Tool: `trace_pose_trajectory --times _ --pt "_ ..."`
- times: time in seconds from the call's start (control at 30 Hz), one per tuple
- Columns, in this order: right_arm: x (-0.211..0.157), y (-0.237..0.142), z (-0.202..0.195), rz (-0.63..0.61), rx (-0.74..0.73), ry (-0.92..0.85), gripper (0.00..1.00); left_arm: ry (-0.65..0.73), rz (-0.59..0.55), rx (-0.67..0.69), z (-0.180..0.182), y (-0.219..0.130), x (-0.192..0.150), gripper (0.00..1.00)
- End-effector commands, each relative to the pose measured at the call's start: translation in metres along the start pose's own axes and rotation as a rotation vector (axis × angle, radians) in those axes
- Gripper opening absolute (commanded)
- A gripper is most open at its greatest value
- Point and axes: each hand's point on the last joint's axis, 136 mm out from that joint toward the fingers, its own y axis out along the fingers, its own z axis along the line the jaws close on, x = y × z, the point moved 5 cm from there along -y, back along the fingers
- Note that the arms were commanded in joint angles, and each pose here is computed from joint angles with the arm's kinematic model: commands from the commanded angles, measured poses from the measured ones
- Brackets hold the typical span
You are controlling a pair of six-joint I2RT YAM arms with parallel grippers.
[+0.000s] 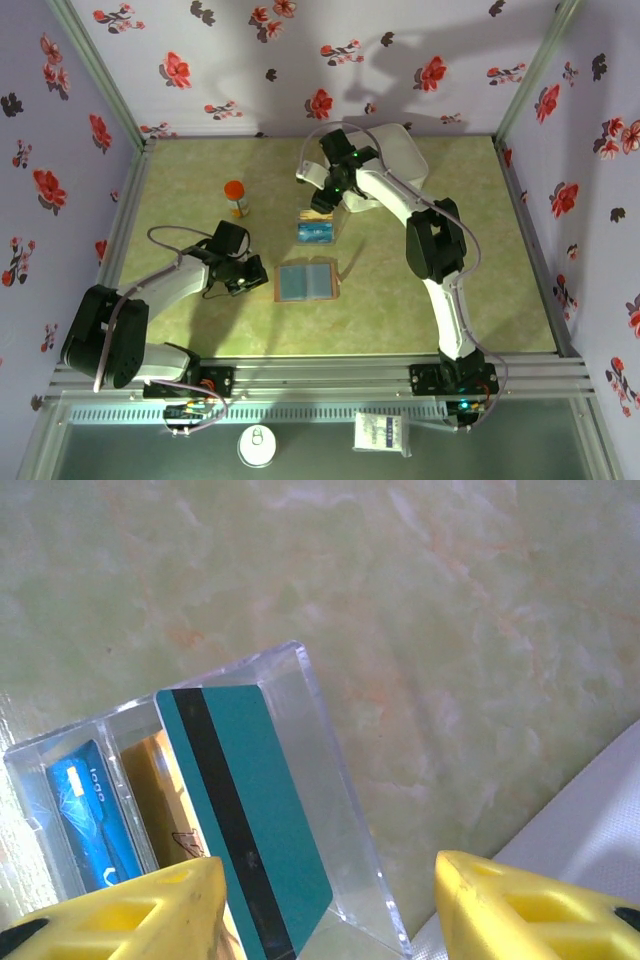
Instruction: Take the credit cards out of the card holder
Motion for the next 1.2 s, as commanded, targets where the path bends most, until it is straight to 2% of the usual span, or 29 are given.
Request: trace_pose_trajectory --times 0.0,0.2,0.63,1.0,1.17 --pt "0.002 -0.007 0.009 0.004 0.019 -0.015 0.59 -0.014 -0.001 -0.018 0.000 -0.003 -0.001 0.08" --pt "-0.003 0.006 0.005 0.052 -0.028 -0.016 0.59 -0.013 -0.002 -0.019 0.000 -0.004 -0.002 0.08" --pt "-0.006 0.010 -0.001 0.083 -0.065 -0.029 0.57 -0.021 0.001 -0.022 0.001 -0.002 -0.003 0.08" --pt "0.005 -0.001 -0.012 0.048 -0.142 -0.035 0.37 -0.019 -0.001 -0.025 0.000 -0.004 -0.002 0.08" --pt "0.011 -0.008 -0.017 0.022 -0.171 -0.035 0.32 -0.020 -0.004 -0.025 0.000 -0.005 -0.002 0.08"
